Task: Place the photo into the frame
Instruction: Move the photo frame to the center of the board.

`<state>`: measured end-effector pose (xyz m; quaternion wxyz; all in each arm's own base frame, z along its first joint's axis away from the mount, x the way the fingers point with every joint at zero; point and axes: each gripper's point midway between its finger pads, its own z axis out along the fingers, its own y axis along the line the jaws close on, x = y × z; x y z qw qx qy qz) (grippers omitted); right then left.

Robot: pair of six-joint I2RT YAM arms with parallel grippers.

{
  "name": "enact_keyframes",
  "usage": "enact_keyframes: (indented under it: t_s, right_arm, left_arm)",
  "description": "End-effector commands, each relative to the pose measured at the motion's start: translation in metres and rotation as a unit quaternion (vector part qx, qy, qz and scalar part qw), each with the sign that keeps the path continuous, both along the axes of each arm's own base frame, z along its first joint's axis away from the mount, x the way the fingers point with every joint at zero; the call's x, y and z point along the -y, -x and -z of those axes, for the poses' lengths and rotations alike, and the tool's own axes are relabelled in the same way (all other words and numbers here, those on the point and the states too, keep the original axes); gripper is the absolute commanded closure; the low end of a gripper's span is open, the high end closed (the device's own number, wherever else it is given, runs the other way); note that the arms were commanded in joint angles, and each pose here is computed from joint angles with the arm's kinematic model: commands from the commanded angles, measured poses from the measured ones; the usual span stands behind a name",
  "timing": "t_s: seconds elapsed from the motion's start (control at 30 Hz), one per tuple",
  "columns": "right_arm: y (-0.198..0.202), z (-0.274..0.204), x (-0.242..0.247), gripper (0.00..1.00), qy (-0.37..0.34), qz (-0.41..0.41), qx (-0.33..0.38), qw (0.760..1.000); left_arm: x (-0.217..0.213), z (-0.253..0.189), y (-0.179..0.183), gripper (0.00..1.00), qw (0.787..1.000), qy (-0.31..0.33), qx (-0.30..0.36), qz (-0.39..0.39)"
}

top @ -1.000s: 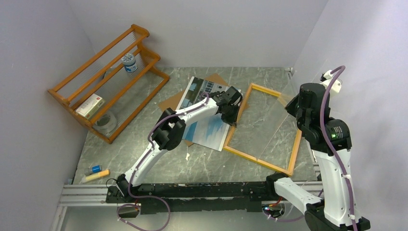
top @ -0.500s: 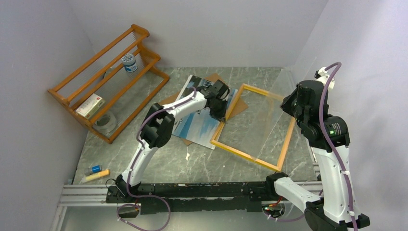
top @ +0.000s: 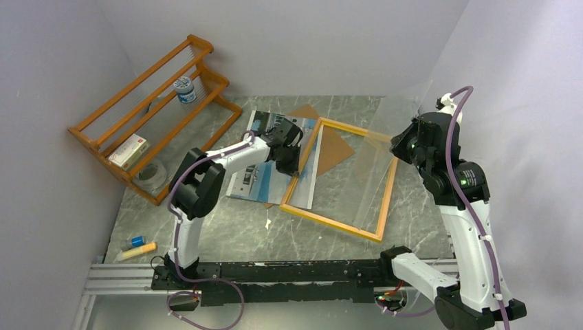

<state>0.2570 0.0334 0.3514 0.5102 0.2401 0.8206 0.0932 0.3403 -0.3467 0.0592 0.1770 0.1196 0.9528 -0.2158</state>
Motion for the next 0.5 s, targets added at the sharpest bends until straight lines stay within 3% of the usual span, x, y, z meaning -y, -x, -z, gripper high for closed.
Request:
enact_keyframes:
  t_s: [0.0,0.33,0.47]
  right_arm:
    - [-0.02,-0.036,-0.022,1.0,-0.038,-0.044,0.072,0.996]
    - [-0.055,-0.061,-0.075,1.0,-0.133,-0.133,0.118,0.975]
    - [-0.064,-0.06,-0.091,1.0,-0.158,-0.159,0.113,0.968]
  left_arm:
    - [0.0,-0.036,-0.02,0.97,0.996,0.036,0.079,-0.027]
    - [-0.022,-0.028,-0.023,0.97,0.993,0.007,0.103,-0.058]
    - [-0.028,-0.034,-0.02,0.71,0.994,0.017,0.093,-0.059]
